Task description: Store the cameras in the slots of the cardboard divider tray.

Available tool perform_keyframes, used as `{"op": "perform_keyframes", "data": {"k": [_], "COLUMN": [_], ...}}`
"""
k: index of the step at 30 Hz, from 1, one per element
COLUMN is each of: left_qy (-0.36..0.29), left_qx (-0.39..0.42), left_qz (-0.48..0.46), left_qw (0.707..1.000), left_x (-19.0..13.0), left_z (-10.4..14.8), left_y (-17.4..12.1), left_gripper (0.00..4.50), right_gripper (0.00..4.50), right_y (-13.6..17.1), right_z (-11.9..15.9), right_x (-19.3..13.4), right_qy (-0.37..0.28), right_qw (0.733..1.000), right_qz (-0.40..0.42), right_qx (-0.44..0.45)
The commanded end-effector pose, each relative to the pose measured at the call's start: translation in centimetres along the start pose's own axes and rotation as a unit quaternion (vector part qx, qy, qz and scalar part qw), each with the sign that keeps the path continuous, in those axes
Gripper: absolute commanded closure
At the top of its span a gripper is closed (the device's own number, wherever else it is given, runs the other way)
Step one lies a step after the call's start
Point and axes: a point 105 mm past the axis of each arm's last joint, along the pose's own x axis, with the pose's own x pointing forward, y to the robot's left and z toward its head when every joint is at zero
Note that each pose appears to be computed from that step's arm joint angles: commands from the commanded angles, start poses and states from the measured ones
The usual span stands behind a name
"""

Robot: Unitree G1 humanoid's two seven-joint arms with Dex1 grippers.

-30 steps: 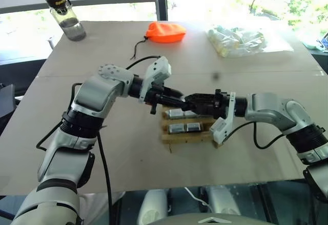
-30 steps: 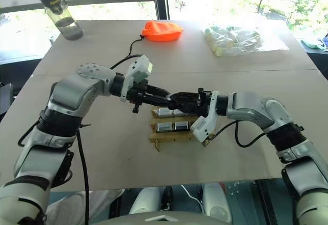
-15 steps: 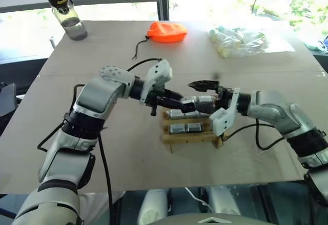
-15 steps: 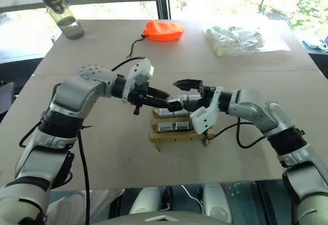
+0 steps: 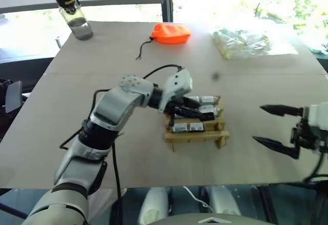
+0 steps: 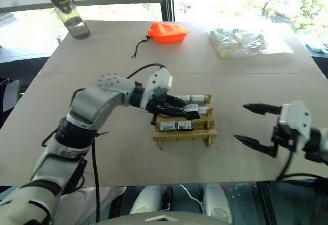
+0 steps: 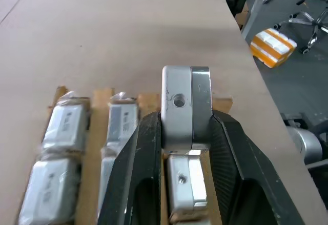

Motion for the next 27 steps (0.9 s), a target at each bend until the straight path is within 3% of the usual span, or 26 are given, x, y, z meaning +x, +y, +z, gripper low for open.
{"op": "perform_keyframes", "data": {"k": [1, 7, 13, 27], "left_qy": [0.004, 0.021, 0.031, 0.114], "left_qx": [0.021, 0.016, 0.015, 0.064], "left_qz": [0.019, 0.052, 0.036, 0.057], "left_qw": [1.0, 0.998, 0.999, 0.99], "left_x": [0.6, 2.0, 3.3, 4.2], "left_z": [0.6, -0.2, -0.6, -2.5], "left_y": [-0.3, -0.2, -1.6, -1.3], "left_gripper": [3.79, 3.79, 3.79, 3.79], "right_gripper": [0.08, 0.08, 0.08, 0.08], "right_y": [0.1, 0.5, 1.0, 1.1], "right_z": [-0.4, -1.1, -1.5, -1.6], "right_x": [-2.5, -4.4, -4.9, -5.0], "right_qy": [-0.016, -0.043, -0.048, -0.055], "right_qw": [0.998, 0.995, 0.994, 0.994], "right_qz": [0.001, 0.015, 0.025, 0.021], "right_qx": [0.053, 0.086, 0.092, 0.089]}}
